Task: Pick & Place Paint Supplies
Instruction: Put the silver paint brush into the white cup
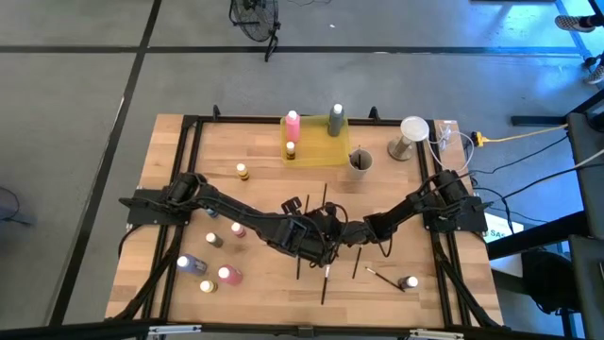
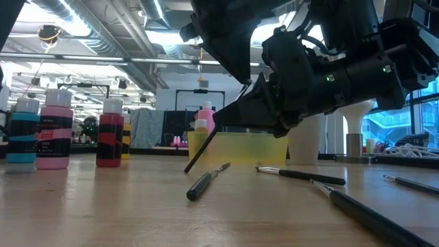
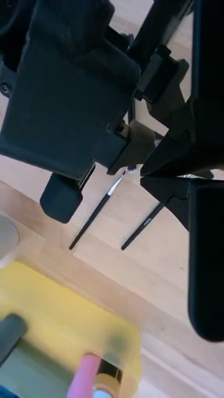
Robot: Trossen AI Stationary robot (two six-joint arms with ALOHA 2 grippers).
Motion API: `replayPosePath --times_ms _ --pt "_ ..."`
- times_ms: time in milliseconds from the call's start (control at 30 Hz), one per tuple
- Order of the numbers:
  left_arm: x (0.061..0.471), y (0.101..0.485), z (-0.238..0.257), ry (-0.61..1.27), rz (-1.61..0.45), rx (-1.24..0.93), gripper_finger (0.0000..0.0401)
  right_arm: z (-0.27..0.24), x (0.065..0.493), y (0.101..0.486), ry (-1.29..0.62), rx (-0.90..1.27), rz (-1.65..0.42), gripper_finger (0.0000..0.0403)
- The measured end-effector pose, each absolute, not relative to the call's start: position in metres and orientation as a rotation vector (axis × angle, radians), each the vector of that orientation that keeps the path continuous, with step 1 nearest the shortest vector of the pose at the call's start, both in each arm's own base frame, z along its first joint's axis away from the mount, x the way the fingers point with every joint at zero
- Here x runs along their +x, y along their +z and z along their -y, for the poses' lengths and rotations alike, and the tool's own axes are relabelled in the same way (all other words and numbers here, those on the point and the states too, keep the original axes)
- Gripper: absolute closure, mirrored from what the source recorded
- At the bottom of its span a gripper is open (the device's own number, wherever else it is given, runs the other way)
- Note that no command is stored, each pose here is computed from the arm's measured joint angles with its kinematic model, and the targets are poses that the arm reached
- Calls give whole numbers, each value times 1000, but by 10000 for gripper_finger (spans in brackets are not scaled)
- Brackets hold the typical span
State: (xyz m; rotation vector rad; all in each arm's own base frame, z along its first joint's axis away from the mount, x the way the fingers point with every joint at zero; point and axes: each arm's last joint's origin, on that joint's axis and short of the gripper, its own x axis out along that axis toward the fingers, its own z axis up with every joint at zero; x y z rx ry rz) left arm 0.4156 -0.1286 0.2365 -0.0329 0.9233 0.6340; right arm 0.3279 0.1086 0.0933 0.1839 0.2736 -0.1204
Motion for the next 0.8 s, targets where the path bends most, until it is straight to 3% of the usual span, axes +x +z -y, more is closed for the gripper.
replayPosePath --times_ms 467,800 --pt "417 251 130 575 -923 90 277 -118 320 97 -130 143 -333 386" --pt "406 324 148 507 -850 321 269 -124 301 130 -269 34 -388 386"
